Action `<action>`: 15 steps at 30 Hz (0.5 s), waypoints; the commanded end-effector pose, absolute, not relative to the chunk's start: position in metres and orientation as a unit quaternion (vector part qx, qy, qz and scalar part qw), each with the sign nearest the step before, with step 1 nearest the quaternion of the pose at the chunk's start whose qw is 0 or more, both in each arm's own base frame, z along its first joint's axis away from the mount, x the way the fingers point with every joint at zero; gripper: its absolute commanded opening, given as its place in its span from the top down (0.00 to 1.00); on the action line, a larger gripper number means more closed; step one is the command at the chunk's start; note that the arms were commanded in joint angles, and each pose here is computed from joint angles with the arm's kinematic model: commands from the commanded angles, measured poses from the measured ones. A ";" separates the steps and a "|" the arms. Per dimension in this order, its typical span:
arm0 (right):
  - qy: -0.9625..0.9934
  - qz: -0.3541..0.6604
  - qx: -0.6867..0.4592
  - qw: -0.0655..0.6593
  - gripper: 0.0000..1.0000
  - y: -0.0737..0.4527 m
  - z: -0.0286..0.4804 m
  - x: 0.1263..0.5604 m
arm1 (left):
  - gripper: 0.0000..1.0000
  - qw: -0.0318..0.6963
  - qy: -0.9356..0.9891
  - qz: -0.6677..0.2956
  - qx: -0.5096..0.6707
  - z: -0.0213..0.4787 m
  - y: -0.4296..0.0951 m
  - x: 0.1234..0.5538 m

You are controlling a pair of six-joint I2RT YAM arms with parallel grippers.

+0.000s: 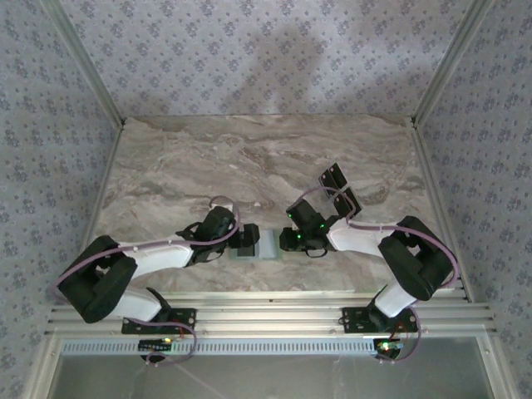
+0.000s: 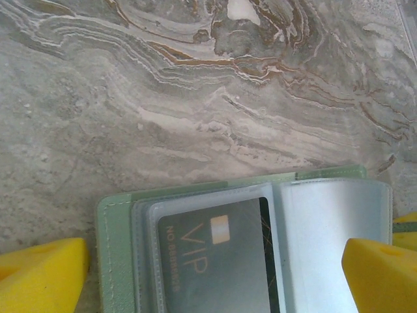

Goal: Put the credit cards into the card holder

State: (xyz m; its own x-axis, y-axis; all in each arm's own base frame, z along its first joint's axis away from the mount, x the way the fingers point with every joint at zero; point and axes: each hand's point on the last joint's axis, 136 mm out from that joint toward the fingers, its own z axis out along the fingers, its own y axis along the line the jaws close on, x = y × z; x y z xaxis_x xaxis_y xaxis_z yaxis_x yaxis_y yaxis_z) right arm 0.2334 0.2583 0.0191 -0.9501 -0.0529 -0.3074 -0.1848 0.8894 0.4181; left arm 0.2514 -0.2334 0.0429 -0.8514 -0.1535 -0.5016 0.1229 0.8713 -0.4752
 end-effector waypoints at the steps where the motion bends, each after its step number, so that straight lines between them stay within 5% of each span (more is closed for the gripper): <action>1: 0.966 0.214 -0.067 0.127 0.78 0.257 0.000 0.229 | 0.00 0.279 0.918 -0.280 0.001 0.051 -0.243 0.255; 15: 0.966 0.217 -0.072 0.121 0.80 0.264 -0.003 0.231 | 0.00 0.308 0.881 -0.358 -0.007 0.100 -0.261 0.249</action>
State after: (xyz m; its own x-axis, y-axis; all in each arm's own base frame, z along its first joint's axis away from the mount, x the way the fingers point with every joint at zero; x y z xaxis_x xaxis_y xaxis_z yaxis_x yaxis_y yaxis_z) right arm 0.2351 0.2584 0.0165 -0.9547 -0.0539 -0.2928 -0.1759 0.8955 0.4088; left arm 0.2502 -0.2441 0.0640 -0.8362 -0.1895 -0.5147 0.1519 0.8217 -0.5494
